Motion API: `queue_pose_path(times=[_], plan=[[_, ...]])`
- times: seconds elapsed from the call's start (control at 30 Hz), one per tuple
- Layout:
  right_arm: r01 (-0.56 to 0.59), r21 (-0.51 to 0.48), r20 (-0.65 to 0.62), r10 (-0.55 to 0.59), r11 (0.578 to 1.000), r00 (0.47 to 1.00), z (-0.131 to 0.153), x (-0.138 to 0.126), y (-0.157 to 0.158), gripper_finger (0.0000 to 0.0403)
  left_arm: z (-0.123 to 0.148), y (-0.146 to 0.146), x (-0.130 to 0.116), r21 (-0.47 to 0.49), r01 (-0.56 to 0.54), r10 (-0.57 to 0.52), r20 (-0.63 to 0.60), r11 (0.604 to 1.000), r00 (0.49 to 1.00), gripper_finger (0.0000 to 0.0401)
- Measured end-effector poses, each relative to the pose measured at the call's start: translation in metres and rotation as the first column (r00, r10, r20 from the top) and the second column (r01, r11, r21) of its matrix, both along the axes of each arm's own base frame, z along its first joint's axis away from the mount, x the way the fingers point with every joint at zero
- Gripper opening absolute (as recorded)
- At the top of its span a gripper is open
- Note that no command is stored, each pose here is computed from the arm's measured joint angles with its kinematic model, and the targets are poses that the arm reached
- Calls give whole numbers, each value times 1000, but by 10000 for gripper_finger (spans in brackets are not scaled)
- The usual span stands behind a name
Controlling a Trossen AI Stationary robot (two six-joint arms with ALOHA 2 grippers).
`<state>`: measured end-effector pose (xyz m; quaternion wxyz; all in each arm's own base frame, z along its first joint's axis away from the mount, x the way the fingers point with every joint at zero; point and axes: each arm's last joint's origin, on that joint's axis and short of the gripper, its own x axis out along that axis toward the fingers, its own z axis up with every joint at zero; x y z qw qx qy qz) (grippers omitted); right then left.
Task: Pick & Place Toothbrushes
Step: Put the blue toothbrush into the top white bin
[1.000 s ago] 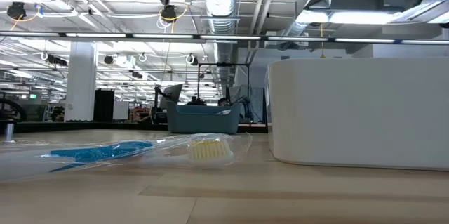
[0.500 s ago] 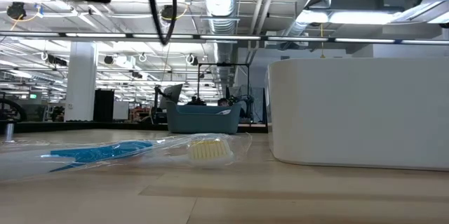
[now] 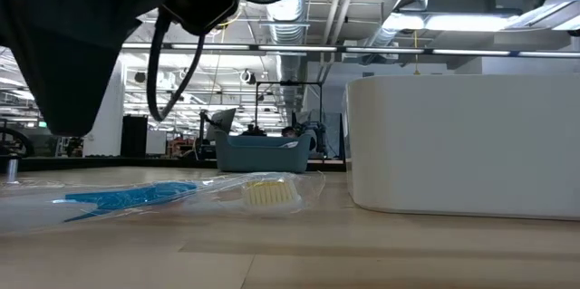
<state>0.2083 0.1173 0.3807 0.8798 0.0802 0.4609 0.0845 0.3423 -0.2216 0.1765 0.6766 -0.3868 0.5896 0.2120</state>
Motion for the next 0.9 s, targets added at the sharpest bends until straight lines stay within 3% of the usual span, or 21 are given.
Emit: queue_pose_path(times=[0.4, 0.9], plan=[[0, -2, -4, 0, 1000, 1000, 0, 0, 0, 0, 0, 2, 2, 33, -29, 28, 24, 999, 999, 16], [-1, -2, -4, 1, 1000, 1000, 0, 0, 0, 0, -9, 12, 3, 44, -62, 62, 15, 997, 998, 120]])
